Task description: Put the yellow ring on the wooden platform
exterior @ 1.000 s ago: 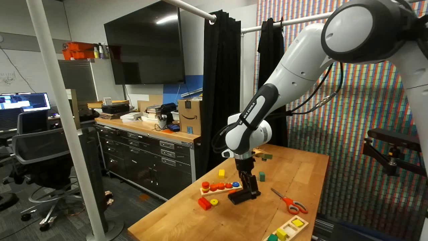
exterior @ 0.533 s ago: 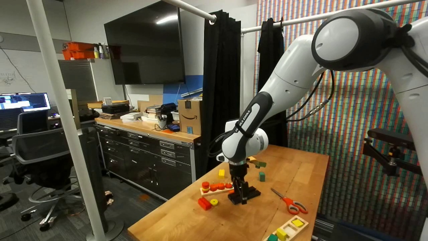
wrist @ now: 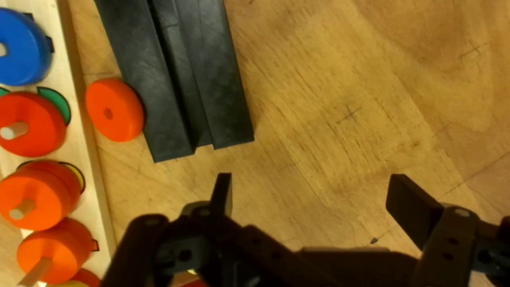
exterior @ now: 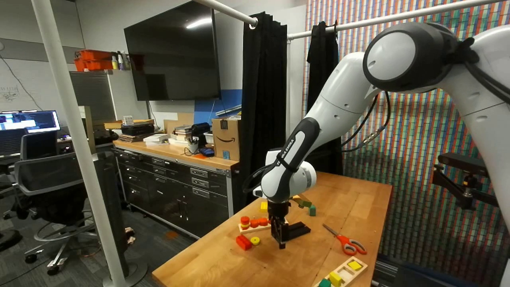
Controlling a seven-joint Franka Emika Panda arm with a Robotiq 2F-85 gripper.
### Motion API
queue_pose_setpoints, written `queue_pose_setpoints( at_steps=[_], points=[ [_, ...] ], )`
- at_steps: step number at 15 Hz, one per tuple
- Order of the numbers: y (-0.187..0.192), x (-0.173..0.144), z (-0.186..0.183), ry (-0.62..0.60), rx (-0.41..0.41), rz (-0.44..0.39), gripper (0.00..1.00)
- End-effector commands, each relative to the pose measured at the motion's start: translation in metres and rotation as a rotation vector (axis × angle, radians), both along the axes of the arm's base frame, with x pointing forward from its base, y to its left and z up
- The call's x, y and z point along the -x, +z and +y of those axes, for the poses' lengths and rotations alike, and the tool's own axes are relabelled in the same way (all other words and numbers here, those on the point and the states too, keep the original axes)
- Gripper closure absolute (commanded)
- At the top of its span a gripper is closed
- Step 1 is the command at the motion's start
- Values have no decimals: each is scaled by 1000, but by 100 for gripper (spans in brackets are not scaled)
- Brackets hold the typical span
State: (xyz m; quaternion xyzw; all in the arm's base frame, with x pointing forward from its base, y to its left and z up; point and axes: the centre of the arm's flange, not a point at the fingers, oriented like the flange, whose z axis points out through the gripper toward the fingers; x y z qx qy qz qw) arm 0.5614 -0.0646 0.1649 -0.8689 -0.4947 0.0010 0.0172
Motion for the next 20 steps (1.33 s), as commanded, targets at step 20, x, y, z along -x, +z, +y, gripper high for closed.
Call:
queue_pose_setpoints(
  at_steps=[20],
  points=[
    [-34,-85,17,38,-16,-6,0]
  ],
)
